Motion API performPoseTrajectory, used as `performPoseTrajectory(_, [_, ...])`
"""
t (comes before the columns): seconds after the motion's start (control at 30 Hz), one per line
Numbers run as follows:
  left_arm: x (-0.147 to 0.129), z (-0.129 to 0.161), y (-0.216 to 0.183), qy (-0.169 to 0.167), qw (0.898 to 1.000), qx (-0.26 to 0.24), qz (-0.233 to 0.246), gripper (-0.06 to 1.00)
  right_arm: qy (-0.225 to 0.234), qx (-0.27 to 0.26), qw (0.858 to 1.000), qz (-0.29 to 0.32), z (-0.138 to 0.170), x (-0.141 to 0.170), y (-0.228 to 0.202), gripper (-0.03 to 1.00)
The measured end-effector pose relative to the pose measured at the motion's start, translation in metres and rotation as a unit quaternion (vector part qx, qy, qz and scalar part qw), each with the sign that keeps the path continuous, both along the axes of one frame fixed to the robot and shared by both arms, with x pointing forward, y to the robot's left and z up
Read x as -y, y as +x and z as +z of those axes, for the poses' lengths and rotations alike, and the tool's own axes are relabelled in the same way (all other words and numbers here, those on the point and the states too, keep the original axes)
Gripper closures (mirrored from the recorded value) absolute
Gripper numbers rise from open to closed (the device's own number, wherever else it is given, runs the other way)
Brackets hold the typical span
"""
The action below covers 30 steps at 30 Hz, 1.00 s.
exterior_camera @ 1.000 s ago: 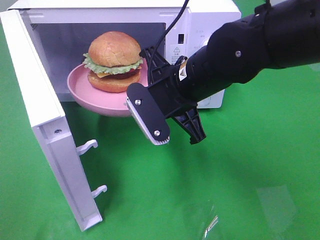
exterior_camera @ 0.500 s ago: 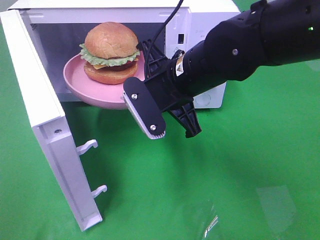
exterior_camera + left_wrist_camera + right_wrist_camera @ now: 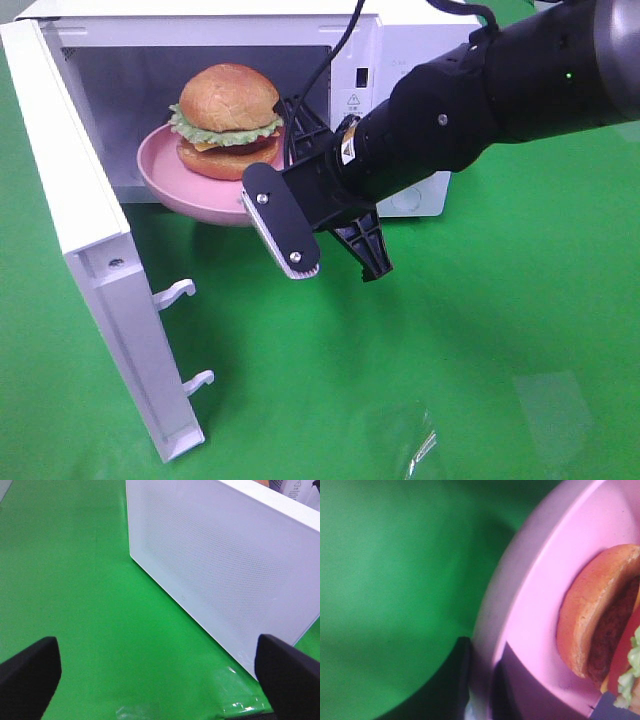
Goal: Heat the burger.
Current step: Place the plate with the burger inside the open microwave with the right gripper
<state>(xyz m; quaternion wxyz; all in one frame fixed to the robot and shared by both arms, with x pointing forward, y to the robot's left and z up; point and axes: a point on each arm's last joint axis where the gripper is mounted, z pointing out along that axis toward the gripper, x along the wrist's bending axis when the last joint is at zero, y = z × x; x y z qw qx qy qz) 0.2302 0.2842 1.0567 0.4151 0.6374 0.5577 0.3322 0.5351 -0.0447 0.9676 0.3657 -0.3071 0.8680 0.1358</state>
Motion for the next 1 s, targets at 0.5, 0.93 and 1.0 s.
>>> performPoseTrajectory(0.5, [0.0, 0.0, 0.0, 0.0, 1.0, 0.0, 0.0, -0.02, 0.012, 0.006, 1.0, -0.017, -0.005, -0.01, 0.026, 0.87])
performPoseTrajectory(0.93, [0.0, 0.0, 0.0, 0.0, 1.0, 0.0, 0.0, -0.02, 0.001, 0.009, 1.0, -0.013, -0.015, -0.011, 0.033, 0.87])
performPoseTrajectory(1.0, [0.0, 0.0, 0.0, 0.0, 1.0, 0.0, 0.0, -0.02, 0.001, 0.01, 1.0, -0.013, -0.016, -0.013, 0.035, 0.87])
